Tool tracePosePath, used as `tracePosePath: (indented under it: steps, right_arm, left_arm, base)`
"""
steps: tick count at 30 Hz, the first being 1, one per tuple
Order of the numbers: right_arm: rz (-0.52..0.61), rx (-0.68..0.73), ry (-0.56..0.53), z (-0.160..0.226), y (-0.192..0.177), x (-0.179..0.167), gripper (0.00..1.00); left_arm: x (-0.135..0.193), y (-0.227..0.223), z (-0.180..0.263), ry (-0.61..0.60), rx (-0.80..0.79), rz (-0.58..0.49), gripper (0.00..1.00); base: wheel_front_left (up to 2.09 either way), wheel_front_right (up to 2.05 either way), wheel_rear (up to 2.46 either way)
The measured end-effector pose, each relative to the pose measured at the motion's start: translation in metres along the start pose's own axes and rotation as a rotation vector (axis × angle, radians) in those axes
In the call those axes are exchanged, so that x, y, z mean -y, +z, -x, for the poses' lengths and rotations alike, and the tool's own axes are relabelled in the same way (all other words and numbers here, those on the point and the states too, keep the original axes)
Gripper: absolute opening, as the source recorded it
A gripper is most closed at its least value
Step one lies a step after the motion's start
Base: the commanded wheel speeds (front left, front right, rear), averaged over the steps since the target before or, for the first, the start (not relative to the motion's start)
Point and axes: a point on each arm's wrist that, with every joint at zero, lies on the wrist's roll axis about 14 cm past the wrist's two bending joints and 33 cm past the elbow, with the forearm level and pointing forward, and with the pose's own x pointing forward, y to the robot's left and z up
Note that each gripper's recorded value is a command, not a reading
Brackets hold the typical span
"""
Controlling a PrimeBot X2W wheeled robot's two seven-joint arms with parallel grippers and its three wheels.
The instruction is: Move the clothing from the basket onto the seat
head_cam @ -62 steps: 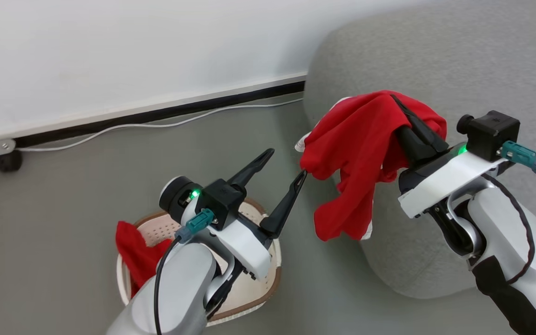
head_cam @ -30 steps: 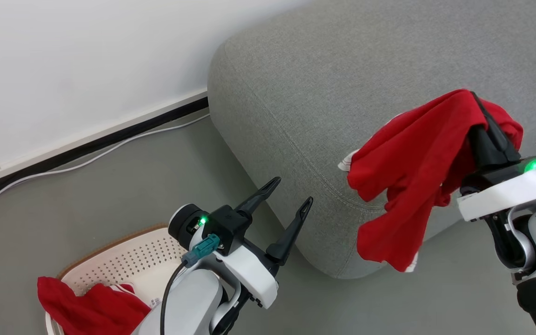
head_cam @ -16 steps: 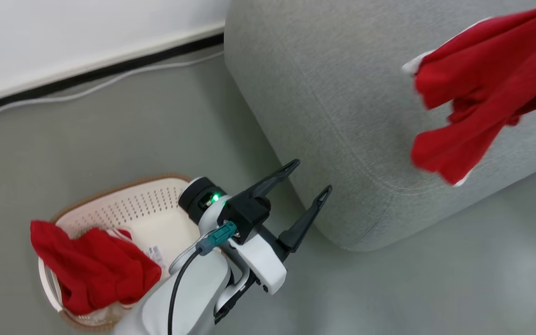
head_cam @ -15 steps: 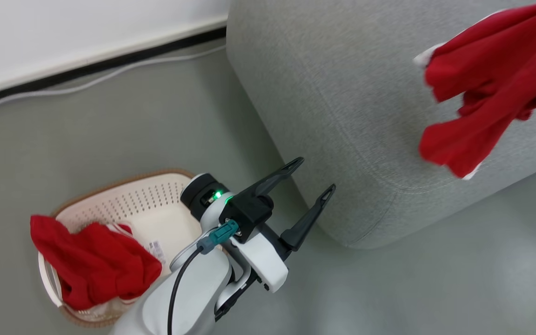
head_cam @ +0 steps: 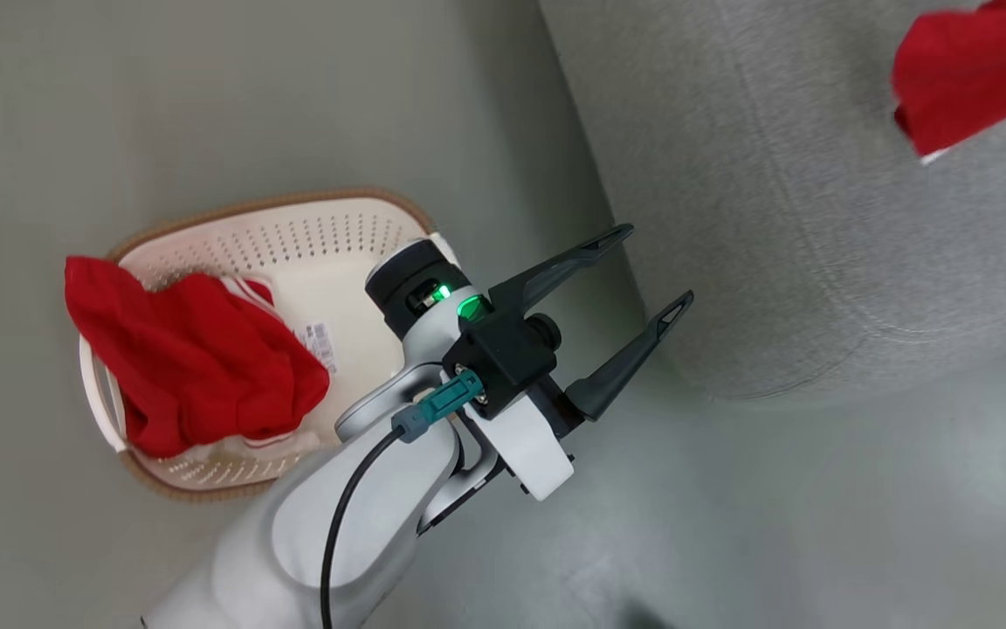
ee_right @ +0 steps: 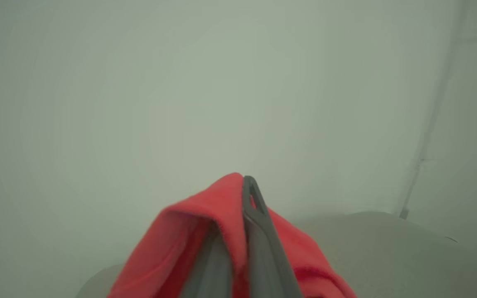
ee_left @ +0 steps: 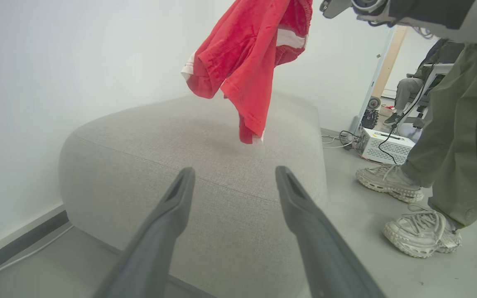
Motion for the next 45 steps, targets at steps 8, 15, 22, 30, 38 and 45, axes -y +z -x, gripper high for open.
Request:
tracePosePath:
  steps: [8,15,22,30,38,45]
  right_arm:
    - [0.063,-0.028,-0.12,-0.047,-0.024,0.021,0.0]
    - [0.067,-0.047,-0.234,-0.069,-0.051,0.031,0.0]
    - [-0.014,-0.169,-0.233,-0.073,-0.116,-0.007,0.0]
    - [-0.162,-0.387,-0.159,-0.044,-0.19,-0.065,0.0]
    - [-0.241,-0.456,-0.108,-0.02,-0.205,-0.088,1.0]
    - [-0.245,-0.483,-0.036,0.01,-0.208,-0.096,1.0]
  left_arm:
    - [-0.032,-0.032,0.019,0.067,-0.049,0.043,1.0]
    - [-0.055,-0.06,0.045,0.147,-0.109,0.076,1.0]
    - [-0.07,-0.077,0.061,0.203,-0.14,0.106,1.0]
    - [-0.076,-0.082,0.065,0.227,-0.151,0.113,1.0]
    - [-0.077,-0.07,0.061,0.236,-0.134,0.094,1.0]
    - [-0.081,-0.051,0.061,0.265,-0.107,0.073,1.0]
  base:
    - [0.0,0.0,0.0]
    - [0.0,0.0,0.0]
    - [0.0,0.0,0.0]
    - [0.0,0.0,0.0]
    - [0.0,0.0,0.0]
    - [0.0,0.0,0.0]
